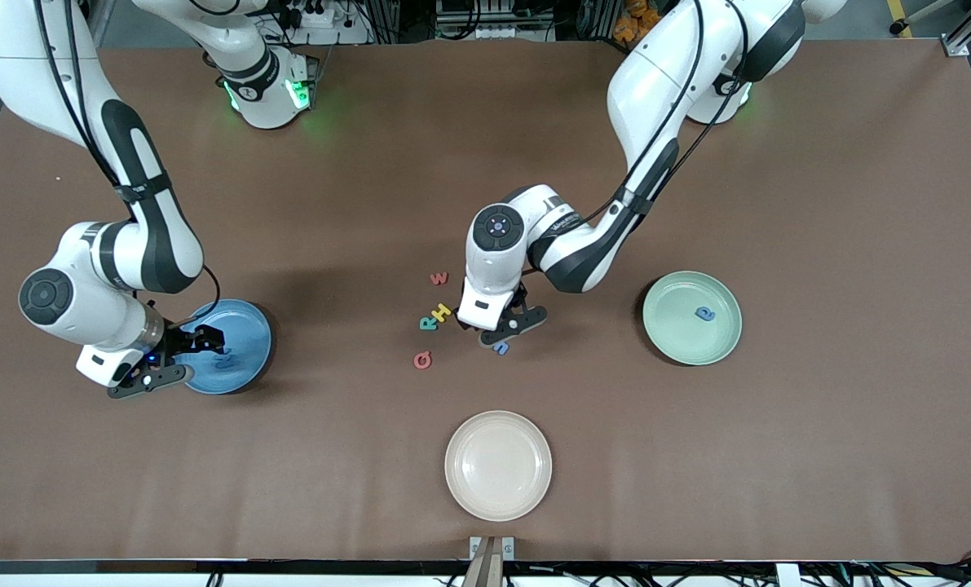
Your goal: Sort uppercase to blue plate, lowercase to green plate
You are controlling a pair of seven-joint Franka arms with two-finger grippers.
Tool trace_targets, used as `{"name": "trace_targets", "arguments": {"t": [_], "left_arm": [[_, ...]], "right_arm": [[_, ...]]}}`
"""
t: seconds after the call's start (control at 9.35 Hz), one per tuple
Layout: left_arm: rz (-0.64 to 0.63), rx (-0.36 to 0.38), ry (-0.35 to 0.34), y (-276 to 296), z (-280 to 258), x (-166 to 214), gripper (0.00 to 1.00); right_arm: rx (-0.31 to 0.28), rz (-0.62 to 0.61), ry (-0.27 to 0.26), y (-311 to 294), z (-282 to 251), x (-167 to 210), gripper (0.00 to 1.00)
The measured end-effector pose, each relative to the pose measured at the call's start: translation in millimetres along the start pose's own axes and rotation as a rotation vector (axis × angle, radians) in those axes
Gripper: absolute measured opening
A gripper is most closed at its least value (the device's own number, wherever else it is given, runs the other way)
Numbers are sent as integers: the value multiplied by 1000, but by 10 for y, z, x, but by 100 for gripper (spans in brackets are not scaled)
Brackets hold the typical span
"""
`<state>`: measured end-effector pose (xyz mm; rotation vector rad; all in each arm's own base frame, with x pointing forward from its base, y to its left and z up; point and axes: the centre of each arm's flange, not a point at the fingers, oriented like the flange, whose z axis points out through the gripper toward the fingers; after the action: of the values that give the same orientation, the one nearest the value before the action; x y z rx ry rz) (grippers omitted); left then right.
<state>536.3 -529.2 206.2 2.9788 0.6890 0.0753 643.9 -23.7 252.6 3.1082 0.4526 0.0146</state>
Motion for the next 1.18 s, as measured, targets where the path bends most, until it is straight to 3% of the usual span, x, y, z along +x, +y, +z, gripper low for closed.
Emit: {"name": "trace_targets", "arguments": {"t": [0.43, 1.18], "left_arm": [[-15, 45, -32, -79, 243, -38, 60], [-58, 100, -112, -120, 299, -173, 56]], "right_arm": [[4, 6, -2, -299, 16, 88, 100], [5, 9, -11, -298, 37, 75, 100]]}}
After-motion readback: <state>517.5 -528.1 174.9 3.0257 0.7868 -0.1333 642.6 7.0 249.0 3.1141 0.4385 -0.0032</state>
